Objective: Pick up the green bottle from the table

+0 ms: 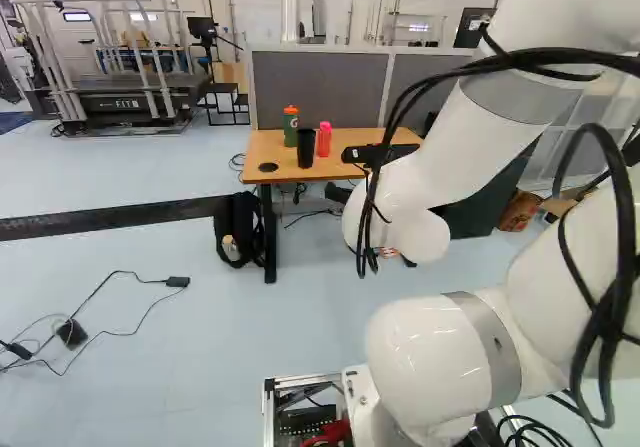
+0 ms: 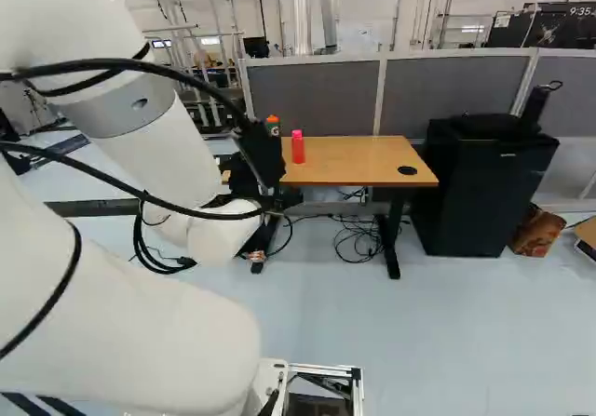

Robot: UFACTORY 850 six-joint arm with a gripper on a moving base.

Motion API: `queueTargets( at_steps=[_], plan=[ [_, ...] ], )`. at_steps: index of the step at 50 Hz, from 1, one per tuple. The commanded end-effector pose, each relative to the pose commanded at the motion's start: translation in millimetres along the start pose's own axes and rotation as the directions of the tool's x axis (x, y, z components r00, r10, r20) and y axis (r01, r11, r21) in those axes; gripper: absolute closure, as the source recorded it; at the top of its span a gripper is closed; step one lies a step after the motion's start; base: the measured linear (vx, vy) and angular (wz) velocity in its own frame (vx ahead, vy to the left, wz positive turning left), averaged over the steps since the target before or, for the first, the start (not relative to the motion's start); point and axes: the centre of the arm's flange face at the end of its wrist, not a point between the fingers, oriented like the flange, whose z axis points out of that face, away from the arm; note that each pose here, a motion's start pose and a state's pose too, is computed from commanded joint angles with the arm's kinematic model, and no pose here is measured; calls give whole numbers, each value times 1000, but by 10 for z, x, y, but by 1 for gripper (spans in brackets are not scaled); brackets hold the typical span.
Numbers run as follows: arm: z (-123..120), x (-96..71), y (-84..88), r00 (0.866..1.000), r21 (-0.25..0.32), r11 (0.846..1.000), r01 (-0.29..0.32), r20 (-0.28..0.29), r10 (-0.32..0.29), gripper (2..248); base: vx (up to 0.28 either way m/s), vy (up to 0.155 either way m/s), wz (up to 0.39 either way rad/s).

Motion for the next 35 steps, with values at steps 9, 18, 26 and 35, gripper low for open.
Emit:
queueTargets(
  at_steps=[9,18,26,35],
  plan=[
    [0,0,0,1000,0,1000,0,0,0,3,241,0,-28],
    [0,0,0,1000,0,1000,0,0,0,3,240,1,-27],
    [0,0,0,1000,0,1000,0,0,0,3,252,1,-27],
    [0,0,0,1000,0,1000,0,0,0,3,240,2,-27]
  ],
)
